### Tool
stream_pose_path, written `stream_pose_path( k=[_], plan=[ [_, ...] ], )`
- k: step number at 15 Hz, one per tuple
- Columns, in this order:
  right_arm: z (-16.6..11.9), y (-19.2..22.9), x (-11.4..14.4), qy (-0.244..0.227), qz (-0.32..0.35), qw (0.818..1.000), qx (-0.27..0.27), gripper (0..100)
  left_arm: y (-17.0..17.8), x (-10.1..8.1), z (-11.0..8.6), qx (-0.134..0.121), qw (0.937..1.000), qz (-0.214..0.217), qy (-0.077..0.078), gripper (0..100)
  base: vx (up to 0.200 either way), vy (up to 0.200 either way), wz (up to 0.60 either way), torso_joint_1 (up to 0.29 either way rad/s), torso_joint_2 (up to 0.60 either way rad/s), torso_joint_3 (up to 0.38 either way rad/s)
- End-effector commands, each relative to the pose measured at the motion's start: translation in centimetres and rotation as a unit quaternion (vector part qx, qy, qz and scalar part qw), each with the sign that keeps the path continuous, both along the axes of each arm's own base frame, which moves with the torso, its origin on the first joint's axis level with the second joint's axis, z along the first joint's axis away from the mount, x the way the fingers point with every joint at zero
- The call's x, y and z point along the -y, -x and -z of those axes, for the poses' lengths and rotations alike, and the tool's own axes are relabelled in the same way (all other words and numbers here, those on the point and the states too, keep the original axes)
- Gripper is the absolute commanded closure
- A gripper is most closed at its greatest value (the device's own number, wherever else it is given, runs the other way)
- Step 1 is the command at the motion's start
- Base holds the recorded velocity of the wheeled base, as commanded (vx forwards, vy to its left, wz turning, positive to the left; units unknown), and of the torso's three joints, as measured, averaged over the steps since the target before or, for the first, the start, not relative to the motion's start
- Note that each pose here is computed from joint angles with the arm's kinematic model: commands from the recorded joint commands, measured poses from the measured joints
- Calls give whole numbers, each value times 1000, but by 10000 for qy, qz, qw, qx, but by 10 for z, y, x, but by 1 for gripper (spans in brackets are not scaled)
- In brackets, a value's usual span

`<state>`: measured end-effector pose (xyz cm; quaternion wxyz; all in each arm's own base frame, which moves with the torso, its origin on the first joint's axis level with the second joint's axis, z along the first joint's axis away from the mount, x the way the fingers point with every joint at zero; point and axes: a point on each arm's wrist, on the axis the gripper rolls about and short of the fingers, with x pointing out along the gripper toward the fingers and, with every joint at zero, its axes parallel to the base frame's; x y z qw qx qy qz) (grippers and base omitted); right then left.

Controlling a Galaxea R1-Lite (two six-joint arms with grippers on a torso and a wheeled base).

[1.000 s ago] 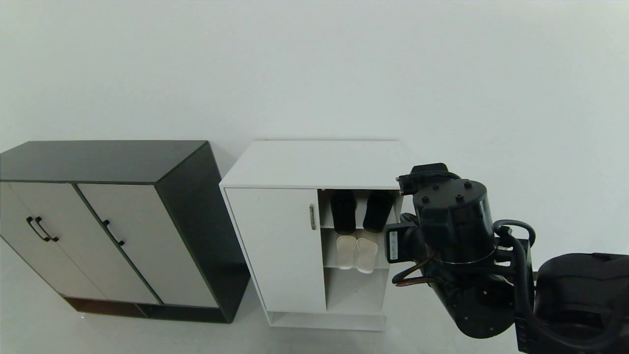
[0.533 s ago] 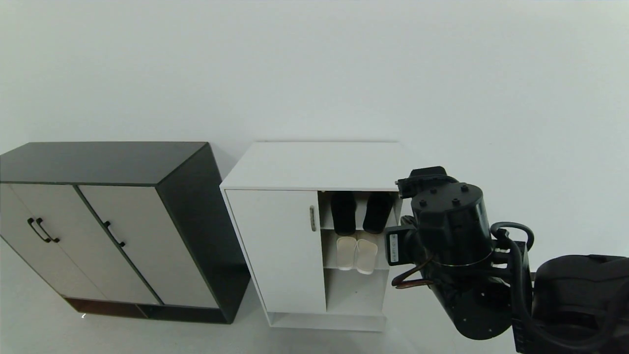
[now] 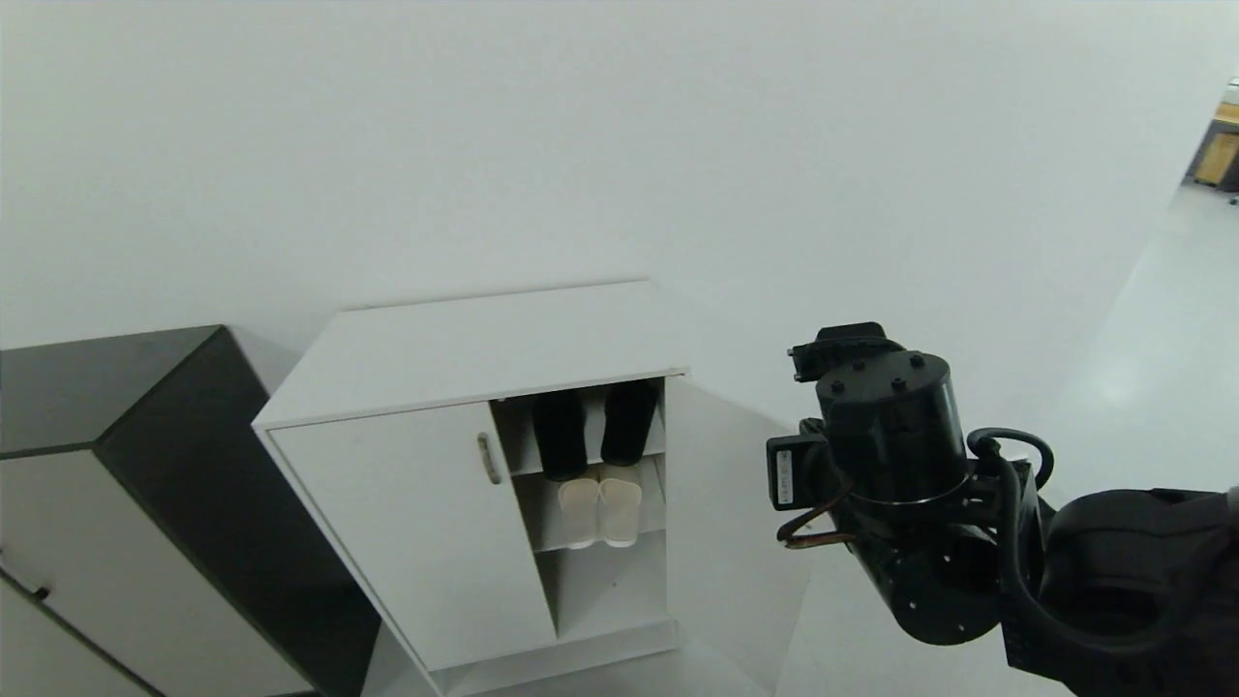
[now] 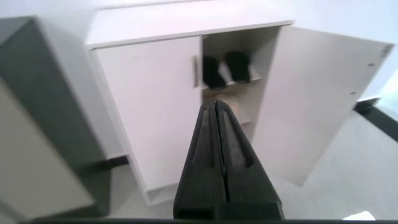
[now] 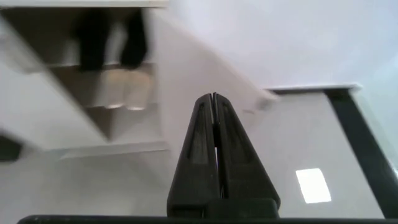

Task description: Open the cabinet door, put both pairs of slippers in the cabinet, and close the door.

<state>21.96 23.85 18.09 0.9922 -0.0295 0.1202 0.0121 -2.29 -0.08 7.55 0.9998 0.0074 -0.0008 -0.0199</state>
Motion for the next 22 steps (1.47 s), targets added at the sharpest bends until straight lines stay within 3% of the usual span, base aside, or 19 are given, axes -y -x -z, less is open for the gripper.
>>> stream_pose_path(
  k=[1, 3, 5, 9, 12, 16, 22],
  plan=[
    [4, -13, 6, -2, 98, 10000, -20, 100, 0, 0, 0, -7, 10000, -7, 12, 100, 0, 0, 0, 0, 0, 0],
    [-4, -35, 18, -131, -17, 9999, 54, 100, 0, 0, 0, -6, 10000, 0, -11, 100, 0, 0, 0, 0, 0, 0],
    [-9, -60, 28, -207, 295, 9993, 105, 100, 0, 0, 0, -7, 10000, -7, 4, 100, 0, 0, 0, 0, 0, 0],
    [-15, -64, 26, -350, 313, 9989, 32, 100, 0, 0, 0, -7, 10000, -7, 4, 100, -100, 0, 0, 1, 0, 1],
    [-8, -69, 25, -322, 290, 9991, -40, 100, 0, 0, 0, -7, 10000, -7, 12, 100, -200, 0, 0, 10, 4, 4],
    [7, -101, 33, -316, 460, 9983, -160, 100, 0, 0, 0, -10, 10000, -7, 89, 100, 0, 0, 0, 0, 0, 0],
    [26, -153, 46, -810, 449, 9952, -319, 100, 0, 0, 0, -10, 10000, -7, 81, 100, 0, 0, 0, 0, 0, 0]
  ],
)
